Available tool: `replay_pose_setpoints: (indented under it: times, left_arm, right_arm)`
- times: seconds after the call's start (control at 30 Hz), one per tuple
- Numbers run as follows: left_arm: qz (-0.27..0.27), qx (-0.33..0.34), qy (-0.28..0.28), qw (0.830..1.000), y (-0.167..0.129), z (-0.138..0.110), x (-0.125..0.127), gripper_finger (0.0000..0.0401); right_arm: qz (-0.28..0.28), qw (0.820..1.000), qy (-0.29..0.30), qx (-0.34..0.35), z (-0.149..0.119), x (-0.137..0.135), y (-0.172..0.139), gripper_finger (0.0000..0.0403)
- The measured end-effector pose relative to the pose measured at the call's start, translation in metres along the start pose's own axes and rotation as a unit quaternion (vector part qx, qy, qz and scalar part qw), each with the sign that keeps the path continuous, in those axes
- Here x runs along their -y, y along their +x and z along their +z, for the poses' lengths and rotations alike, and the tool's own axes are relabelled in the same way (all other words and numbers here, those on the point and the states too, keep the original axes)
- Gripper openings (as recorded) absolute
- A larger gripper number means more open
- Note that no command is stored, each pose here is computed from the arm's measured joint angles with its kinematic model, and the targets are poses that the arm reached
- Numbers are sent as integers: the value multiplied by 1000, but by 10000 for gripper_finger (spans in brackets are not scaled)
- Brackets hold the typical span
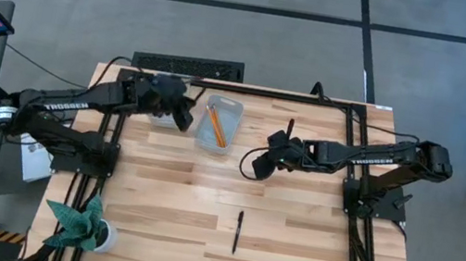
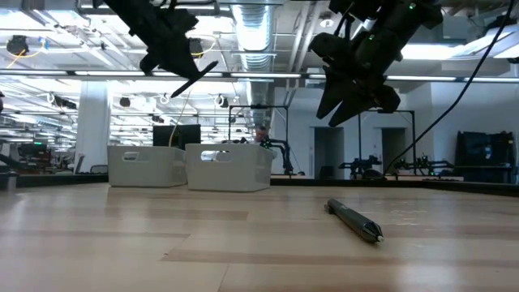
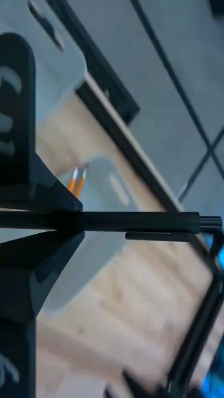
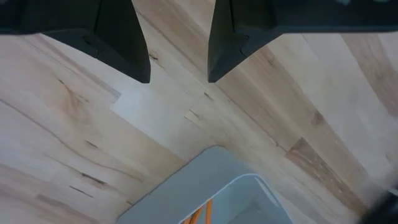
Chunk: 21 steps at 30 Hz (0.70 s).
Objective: Sort pens & pencils
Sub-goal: Put the left black pen into the left gray bin
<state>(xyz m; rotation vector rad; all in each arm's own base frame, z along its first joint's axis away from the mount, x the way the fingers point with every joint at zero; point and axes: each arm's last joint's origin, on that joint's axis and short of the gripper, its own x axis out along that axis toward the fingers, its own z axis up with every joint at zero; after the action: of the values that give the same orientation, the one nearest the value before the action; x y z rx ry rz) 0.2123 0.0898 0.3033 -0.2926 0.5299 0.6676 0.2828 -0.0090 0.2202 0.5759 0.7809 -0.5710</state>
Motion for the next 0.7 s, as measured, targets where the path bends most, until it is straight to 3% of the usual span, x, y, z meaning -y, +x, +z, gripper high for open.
replay_pose_setpoints:
  times: [0.37,0.53,0.7]
  left_arm:
    - [122,-52,-66,989,5,-4,-51,45]
    - [148,-66,-105,981,7,-6,-63,45]
    - [157,-101,-105,977,26,-11,-65,45]
  right_arm:
    - [-2,999,-34,0,2,2,1,182]
    - [-4,999,-44,1,3,4,1,182]
    - [-7,999,-46,2,5,6,2,182]
